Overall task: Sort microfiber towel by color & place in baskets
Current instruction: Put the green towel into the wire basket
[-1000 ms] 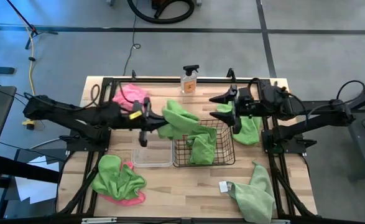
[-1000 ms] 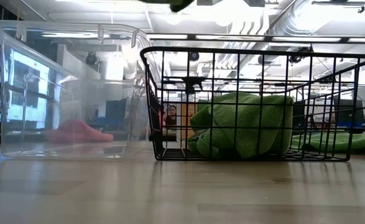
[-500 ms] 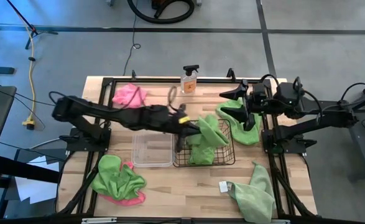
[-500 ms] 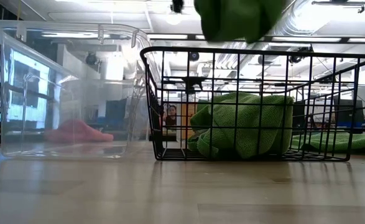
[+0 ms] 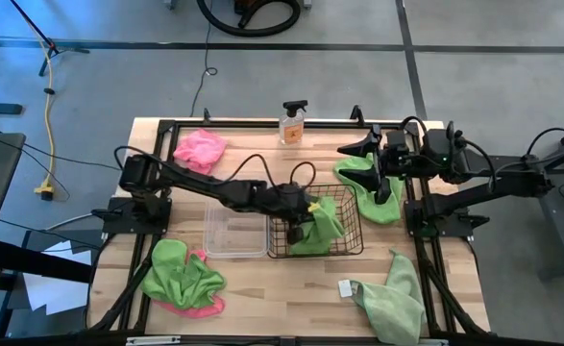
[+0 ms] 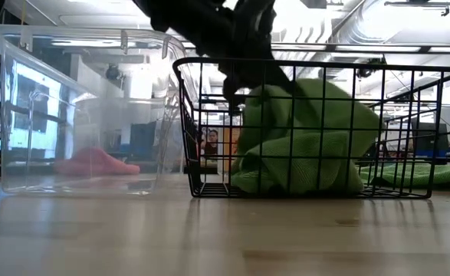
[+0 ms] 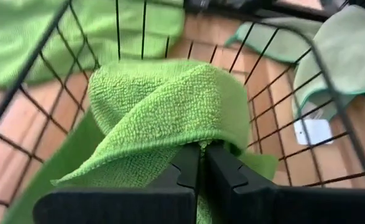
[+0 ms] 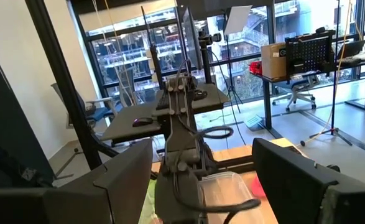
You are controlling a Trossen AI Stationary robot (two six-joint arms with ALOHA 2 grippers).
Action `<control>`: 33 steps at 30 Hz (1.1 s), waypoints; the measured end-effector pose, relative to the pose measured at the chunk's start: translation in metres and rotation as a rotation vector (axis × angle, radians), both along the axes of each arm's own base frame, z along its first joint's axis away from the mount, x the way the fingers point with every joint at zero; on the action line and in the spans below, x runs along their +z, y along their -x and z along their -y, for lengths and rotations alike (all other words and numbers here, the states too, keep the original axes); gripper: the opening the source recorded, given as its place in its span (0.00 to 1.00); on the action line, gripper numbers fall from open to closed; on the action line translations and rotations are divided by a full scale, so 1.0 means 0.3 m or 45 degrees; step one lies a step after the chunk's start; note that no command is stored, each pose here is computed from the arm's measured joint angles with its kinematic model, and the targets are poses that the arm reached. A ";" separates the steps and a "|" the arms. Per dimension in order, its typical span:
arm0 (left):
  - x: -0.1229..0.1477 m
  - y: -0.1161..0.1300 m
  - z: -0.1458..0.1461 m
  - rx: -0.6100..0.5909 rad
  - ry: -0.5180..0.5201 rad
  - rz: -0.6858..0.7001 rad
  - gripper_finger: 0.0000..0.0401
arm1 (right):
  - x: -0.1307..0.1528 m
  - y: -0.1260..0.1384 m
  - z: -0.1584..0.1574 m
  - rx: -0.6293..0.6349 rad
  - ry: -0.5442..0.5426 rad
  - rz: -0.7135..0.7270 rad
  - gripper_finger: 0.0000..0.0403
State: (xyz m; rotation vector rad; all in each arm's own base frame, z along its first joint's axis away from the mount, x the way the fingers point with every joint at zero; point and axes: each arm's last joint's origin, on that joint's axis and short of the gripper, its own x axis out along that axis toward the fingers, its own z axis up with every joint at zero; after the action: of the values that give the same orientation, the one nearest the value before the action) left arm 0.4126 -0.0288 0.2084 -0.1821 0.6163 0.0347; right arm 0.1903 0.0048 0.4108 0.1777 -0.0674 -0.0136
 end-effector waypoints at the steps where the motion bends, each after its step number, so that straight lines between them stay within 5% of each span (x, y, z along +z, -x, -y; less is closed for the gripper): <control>1: -0.009 -0.004 0.000 0.001 0.000 -0.006 0.02 | 0.000 0.000 0.000 0.000 0.000 -0.001 0.68; 7: -0.017 0.003 0.001 -0.007 0.005 -0.048 0.15 | -0.002 0.000 0.000 0.000 0.000 -0.007 0.68; 14: -0.013 0.009 0.008 -0.083 0.131 -0.118 0.42 | -0.002 0.000 0.000 0.000 0.000 -0.007 0.68; 18: 0.029 0.007 0.008 -0.117 0.089 -0.222 0.54 | -0.002 0.000 0.000 0.000 0.000 -0.007 0.68; 26: 0.170 -0.008 -0.017 -0.176 -0.011 -0.287 0.58 | -0.002 0.000 0.000 0.000 0.000 -0.006 0.68; 33: 0.321 0.104 -0.057 -0.112 0.008 -0.225 0.58 | -0.002 -0.001 0.000 -0.001 0.001 -0.007 0.68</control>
State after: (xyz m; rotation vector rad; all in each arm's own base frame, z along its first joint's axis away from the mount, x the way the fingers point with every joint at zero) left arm 0.3815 -0.0116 0.3046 -0.1587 0.8005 -0.0363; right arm 0.1905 0.0047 0.4101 0.1772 -0.0620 -0.0149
